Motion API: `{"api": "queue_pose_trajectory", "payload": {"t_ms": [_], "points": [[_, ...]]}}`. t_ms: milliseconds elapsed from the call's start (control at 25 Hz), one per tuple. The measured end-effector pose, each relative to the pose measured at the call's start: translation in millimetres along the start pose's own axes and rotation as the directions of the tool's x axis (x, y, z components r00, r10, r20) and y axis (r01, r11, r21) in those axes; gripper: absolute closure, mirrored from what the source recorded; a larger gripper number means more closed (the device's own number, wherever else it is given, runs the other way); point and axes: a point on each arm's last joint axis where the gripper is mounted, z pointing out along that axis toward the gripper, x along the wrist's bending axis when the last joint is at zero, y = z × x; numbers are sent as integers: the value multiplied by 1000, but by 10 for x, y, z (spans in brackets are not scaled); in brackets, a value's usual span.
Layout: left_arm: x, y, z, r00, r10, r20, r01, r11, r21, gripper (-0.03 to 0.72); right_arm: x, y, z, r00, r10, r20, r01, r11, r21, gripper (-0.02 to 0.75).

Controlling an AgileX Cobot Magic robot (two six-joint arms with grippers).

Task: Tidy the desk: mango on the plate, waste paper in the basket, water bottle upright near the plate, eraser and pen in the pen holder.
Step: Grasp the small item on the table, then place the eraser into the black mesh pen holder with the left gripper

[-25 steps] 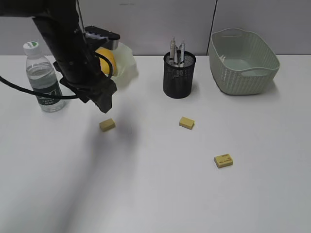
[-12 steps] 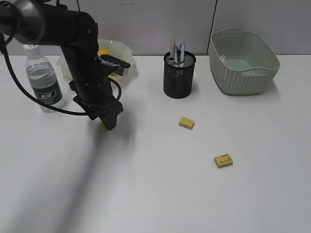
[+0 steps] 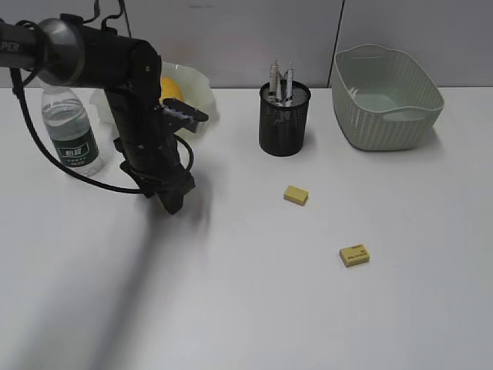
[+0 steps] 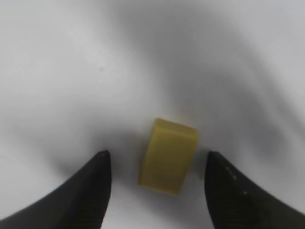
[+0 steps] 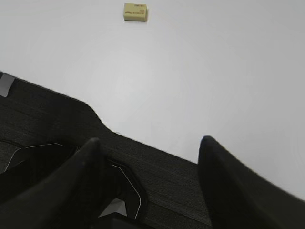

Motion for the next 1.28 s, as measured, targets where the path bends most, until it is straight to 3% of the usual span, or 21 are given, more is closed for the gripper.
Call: {"api": "queue_pose_trajectory", "payload": {"t_ms": [240, 440, 760, 960, 1040, 1120, 1200, 1280], "points": [[12, 14, 19, 1000, 6, -8, -6, 1000, 0, 297, 0, 0, 0, 1000, 0, 0, 0, 1000, 0, 242], [36, 14, 19, 1000, 16, -26, -16, 1000, 2, 477, 0, 0, 0, 1000, 0, 0, 0, 1000, 0, 241], [12, -7, -37, 1000, 8, -8, -8, 1000, 15, 484, 0, 0, 0, 1000, 0, 0, 0, 1000, 0, 242], [-19, 87, -441, 1000, -20, 17, 22, 994, -106, 484, 0, 0, 0, 1000, 0, 0, 0, 1000, 0, 242], [-31, 186, -669, 999, -36, 34, 43, 978, -204, 484, -1, 0, 0, 1000, 0, 1, 0, 1000, 0, 242], [-49, 323, -884, 996, -59, 71, 79, 943, -324, 484, -1, 0, 0, 1000, 0, 1, 0, 1000, 0, 242], [-60, 459, -1063, 990, -81, 112, 123, 887, -445, 484, -2, 0, 0, 1000, -1, 2, 1, 1000, 0, 242], [-78, 581, -1204, 978, -111, 180, 193, 812, -551, 484, -2, 0, 0, 1000, -1, 2, 1, 1000, 0, 242]]}}
